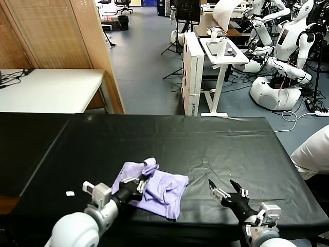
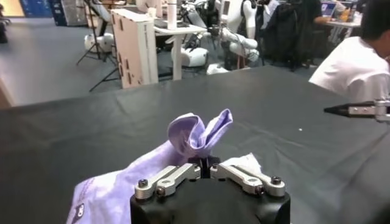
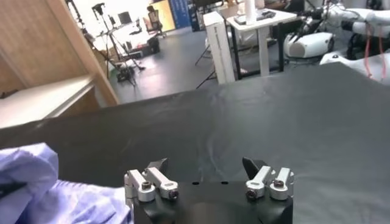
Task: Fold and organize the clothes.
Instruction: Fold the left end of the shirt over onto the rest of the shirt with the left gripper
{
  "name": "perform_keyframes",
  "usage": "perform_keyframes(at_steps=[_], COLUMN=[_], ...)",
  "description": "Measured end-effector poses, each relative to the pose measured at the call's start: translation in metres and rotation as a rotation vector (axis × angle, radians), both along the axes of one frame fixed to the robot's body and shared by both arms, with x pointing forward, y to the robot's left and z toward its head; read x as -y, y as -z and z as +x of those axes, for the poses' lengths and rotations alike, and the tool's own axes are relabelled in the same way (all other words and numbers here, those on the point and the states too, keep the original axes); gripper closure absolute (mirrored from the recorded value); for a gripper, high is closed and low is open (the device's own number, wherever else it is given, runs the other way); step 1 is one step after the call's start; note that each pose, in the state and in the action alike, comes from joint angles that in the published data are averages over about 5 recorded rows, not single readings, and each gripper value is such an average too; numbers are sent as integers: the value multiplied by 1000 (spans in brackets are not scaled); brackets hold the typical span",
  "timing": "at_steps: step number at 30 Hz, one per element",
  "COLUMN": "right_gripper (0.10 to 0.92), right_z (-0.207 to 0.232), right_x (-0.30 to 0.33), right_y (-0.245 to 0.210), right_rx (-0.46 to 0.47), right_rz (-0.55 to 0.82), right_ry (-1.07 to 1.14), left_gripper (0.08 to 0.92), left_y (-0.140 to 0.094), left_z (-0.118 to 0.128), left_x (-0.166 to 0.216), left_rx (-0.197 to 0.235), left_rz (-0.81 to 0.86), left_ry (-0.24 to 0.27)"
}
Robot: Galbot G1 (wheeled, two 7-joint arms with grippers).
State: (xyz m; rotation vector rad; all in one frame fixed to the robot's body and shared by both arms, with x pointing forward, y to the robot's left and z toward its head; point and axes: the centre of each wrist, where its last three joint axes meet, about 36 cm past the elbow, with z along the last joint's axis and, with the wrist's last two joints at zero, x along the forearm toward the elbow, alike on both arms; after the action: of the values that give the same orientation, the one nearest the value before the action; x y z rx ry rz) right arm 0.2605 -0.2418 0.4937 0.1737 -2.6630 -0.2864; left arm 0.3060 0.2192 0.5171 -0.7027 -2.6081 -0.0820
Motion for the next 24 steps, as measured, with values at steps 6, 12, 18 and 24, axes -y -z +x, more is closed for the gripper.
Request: perform_keyframes(at_steps=[6, 12, 18, 24], right_gripper=[115, 115, 115, 115], right_z=[1, 3, 3, 2], right_x=[0, 0, 1, 0], right_y=[0, 0, 0, -1], right_rx=[2, 4, 4, 4], right_rz=[0, -2, -3, 1], right_ry=[-9, -15, -18, -18], left_gripper=[814, 814, 814, 814], left_y=[-28, -50, -59, -54], left_z=[-5, -16, -31, -37], left_x=[-13, -18, -10, -3], left_rx=[81, 143, 146, 105], left_rz=[5, 4, -39, -79], left_ry=[-22, -26, 7, 32])
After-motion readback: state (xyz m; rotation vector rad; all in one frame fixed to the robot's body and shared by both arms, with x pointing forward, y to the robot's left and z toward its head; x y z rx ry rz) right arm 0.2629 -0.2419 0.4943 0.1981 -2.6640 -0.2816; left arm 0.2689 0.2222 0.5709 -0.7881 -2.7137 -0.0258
